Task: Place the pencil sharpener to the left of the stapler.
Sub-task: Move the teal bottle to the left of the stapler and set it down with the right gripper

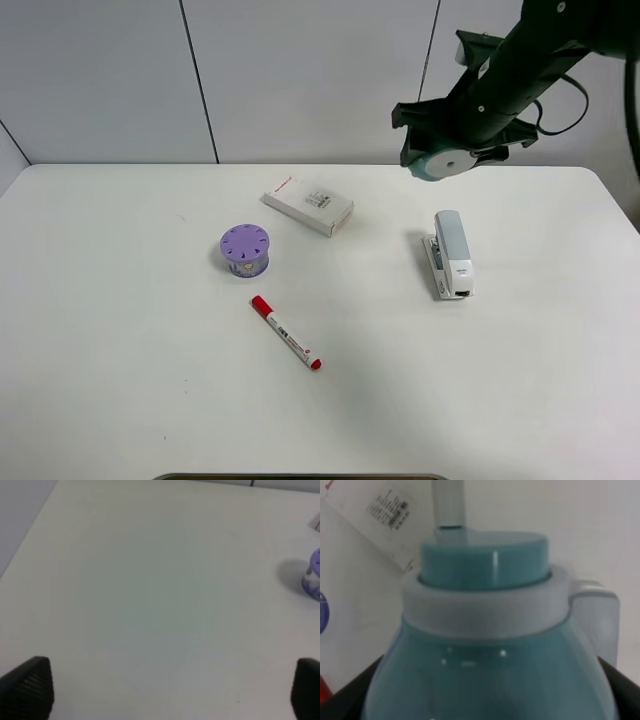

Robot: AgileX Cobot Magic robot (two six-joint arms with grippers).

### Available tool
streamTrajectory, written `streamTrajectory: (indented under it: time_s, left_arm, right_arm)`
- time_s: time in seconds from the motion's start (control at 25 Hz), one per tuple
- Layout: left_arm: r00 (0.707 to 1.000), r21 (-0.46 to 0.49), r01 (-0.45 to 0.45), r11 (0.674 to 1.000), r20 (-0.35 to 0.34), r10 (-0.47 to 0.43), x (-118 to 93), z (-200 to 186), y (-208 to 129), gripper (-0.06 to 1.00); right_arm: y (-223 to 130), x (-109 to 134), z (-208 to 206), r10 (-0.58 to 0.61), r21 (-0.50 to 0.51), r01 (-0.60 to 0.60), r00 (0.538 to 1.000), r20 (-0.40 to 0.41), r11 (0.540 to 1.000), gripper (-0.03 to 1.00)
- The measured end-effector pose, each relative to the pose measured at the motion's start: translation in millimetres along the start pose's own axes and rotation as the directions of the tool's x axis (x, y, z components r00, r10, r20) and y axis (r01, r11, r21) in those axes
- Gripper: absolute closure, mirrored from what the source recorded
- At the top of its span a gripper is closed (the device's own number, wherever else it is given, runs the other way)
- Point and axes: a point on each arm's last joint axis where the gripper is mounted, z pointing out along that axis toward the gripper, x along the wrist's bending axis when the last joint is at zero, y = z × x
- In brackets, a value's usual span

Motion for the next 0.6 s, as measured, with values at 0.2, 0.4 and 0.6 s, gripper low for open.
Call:
streamTrajectory:
  time_s: [0.2, 0.4, 0.6]
  left_arm:
    - [1.0, 0.0, 0.0, 1.0, 0.0, 0.0, 0, 0, 0, -0.01]
    - [1.0, 0.0, 0.0, 1.0, 0.0, 0.0, 0, 0, 0, -0.01]
    - [1.0, 0.0, 0.0, 1.0, 0.0, 0.0, 0, 0, 0, -0.01]
  right_arm:
    - [-12, 20, 38, -0.036, 0.094, 0.036, 0.999, -0.001, 0.995, 0.29]
    - [-19, 29, 69, -0.054, 0.135, 0.054, 0.999, -0.001, 0.989, 0.29]
    - [-28, 31, 95, -0.041, 0.189, 0.041, 0.999, -0.003, 0.981, 0.29]
